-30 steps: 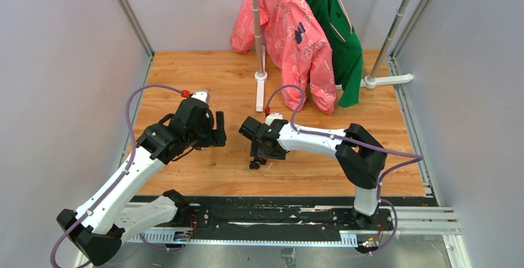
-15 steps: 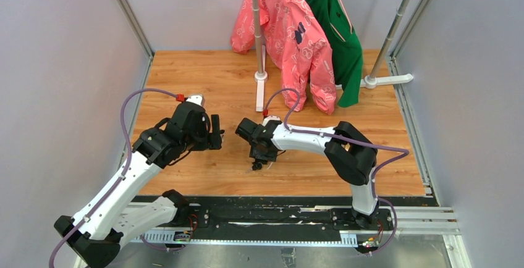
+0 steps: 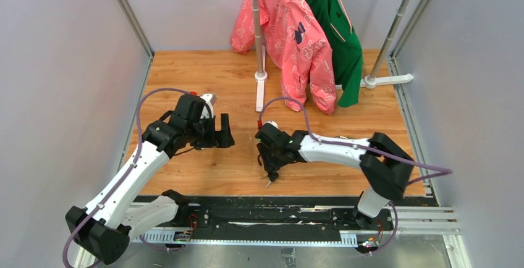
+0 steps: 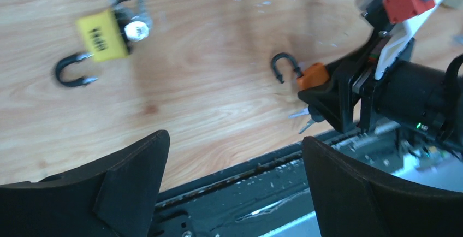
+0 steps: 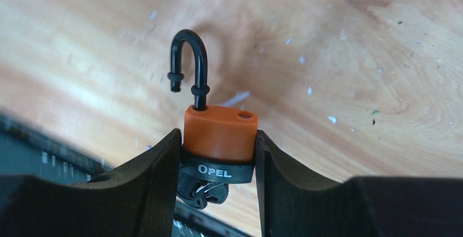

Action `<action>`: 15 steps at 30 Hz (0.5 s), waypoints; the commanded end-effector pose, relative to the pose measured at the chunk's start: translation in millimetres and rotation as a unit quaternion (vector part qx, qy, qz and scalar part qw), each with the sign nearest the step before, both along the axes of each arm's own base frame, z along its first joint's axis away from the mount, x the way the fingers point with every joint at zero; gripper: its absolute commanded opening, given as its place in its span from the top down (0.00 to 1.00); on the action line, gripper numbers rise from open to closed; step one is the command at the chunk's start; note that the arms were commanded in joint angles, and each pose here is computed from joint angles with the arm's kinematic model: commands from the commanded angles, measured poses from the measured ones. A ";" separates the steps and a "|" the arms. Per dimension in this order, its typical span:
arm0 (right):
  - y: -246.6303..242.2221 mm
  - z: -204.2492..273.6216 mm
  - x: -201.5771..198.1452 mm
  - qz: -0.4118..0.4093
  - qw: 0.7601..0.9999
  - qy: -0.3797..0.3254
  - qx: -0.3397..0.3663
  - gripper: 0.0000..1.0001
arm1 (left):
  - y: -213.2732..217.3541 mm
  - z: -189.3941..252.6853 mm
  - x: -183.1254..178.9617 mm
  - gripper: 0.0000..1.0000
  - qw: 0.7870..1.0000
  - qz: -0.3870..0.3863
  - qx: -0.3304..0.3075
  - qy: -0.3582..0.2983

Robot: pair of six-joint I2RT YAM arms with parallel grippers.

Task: Lock with the key
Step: Pick up the lock from the center of the board.

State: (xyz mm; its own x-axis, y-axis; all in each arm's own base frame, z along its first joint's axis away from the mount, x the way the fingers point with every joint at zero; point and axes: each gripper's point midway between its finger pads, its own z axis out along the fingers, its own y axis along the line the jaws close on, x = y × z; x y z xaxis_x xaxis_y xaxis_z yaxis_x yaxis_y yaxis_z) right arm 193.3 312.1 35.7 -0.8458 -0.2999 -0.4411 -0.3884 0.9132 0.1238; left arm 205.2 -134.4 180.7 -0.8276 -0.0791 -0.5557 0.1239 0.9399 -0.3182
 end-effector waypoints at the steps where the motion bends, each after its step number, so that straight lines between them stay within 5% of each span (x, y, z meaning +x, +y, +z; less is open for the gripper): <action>1: 9.3 43.2 -13.1 0.196 0.975 -0.031 0.101 0.80 | -45.4 17.3 -5.5 0.04 0.985 -0.143 -0.094 -0.028; 9: -11.6 105.8 -45.1 0.316 0.929 0.042 0.189 0.85 | -90.6 54.0 -29.3 0.09 0.919 -0.326 -0.205 -0.089; 15: -9.8 161.6 -70.4 0.374 0.886 0.091 0.260 0.86 | -95.4 77.0 -34.0 0.09 0.879 -0.400 -0.201 -0.165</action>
State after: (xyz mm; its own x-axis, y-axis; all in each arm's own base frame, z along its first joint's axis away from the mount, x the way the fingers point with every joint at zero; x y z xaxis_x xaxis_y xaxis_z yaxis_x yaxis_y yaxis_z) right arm 156.2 302.1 154.8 -0.6086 -0.5654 -0.5568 -0.7931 0.4097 0.4508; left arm 179.3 -221.3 230.8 -0.6671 0.1764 -0.7238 0.6970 0.4907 -0.5228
